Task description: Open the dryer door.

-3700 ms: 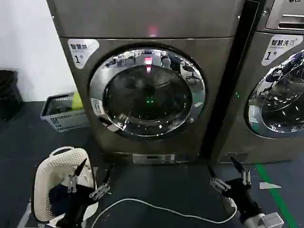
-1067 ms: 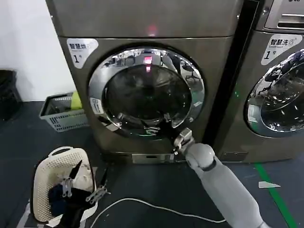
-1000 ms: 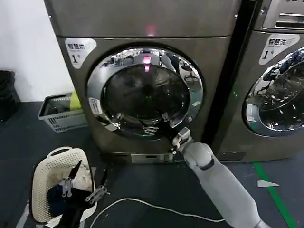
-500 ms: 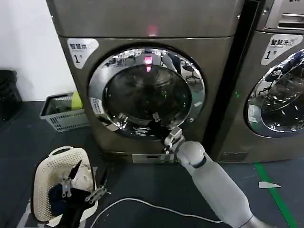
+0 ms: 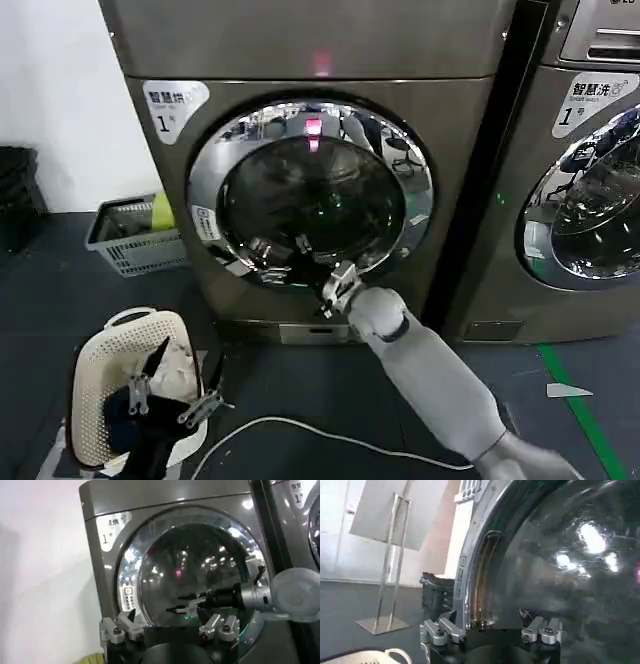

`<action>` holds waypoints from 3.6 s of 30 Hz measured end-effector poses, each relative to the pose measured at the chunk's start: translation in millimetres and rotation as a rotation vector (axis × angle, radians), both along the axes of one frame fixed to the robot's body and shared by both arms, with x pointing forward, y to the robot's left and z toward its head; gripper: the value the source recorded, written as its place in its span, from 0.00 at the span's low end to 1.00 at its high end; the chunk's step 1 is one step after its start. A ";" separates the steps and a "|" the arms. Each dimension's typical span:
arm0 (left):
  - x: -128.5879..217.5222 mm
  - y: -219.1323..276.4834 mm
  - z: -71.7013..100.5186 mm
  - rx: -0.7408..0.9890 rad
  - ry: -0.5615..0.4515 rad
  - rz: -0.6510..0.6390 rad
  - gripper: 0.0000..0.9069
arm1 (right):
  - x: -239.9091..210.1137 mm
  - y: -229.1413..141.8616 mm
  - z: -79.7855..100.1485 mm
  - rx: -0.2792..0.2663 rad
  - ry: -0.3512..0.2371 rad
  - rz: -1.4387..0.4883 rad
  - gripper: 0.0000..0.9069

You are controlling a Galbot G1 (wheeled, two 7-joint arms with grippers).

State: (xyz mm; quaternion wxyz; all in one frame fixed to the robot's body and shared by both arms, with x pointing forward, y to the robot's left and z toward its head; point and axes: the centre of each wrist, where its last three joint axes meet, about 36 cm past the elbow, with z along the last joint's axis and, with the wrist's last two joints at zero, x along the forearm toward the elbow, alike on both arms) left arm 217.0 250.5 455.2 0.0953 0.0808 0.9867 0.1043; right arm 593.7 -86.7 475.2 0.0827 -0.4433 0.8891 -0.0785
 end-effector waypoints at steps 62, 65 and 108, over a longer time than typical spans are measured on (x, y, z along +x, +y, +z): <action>-5.8 5.7 2.1 0.012 -0.007 0.038 1.00 | 95.1 23.0 -16.2 0.024 -0.037 0.562 1.00; -4.4 6.1 1.2 0.011 -0.005 0.039 1.00 | 90.8 16.1 -16.9 0.018 -0.046 0.611 1.00; 26.3 89.0 1.2 0.060 0.061 0.143 1.00 | -39.8 -124.9 21.8 0.039 -0.100 0.957 1.00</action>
